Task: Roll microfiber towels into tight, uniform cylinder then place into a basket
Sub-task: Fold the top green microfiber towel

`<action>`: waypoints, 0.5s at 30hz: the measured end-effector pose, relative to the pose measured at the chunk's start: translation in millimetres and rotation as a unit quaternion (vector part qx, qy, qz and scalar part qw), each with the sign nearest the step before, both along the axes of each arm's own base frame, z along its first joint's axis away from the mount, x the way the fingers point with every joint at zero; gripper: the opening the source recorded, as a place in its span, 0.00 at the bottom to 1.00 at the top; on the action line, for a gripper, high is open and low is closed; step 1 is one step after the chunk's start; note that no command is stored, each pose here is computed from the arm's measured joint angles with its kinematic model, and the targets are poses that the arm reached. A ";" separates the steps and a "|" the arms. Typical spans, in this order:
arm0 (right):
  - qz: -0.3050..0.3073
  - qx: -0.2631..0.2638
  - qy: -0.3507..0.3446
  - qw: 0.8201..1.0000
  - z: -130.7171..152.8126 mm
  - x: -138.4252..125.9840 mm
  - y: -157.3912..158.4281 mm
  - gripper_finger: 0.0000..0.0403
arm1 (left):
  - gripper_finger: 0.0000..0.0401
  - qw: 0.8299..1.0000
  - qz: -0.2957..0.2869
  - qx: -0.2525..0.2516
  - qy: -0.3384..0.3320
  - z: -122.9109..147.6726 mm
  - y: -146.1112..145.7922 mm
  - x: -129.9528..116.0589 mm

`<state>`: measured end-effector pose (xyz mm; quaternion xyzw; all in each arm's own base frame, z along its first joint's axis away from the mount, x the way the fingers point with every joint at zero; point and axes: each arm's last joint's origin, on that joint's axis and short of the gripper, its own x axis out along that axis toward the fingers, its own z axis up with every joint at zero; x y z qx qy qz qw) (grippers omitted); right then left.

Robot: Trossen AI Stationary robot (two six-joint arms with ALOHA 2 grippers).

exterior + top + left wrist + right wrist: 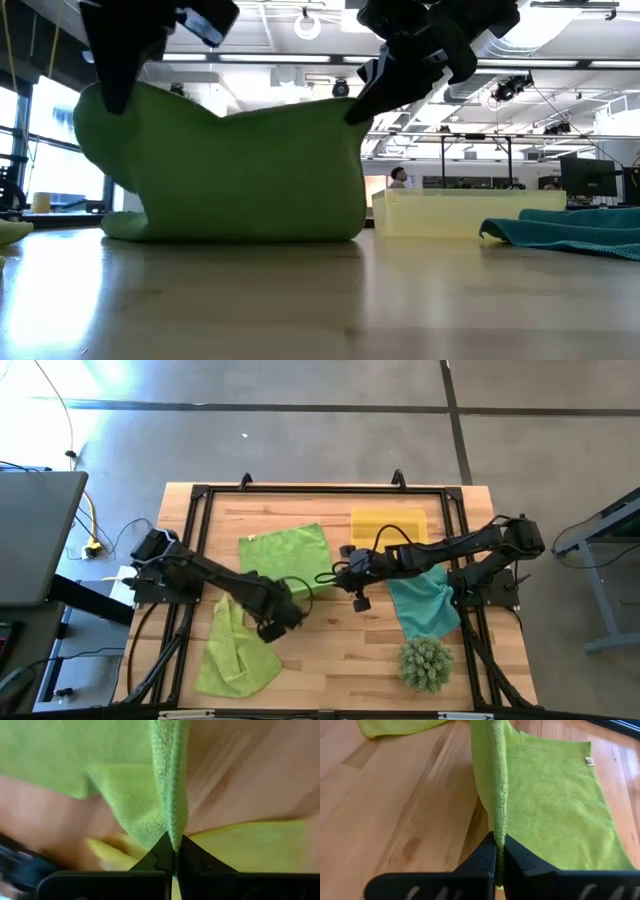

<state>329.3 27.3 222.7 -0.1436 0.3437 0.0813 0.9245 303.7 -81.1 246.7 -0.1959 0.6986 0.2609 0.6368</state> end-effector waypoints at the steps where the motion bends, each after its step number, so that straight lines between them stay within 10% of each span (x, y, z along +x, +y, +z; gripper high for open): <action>1: 0.003 -0.003 0.001 1.000 -0.1 -0.1 0.0 0.00 | 0.00 1.000 0.009 -0.023 -0.007 -0.3 0.1 2.5; 9: 0.036 -0.032 0.004 0.999 -0.9 -0.8 0.3 0.00 | 0.00 0.973 -0.056 -0.196 -0.104 2.1 -16.4 24.8; 15: 0.037 -0.033 0.003 0.999 -0.7 -0.7 0.1 0.00 | 0.00 0.992 0.013 -0.115 -0.057 -0.1 -7.2 15.2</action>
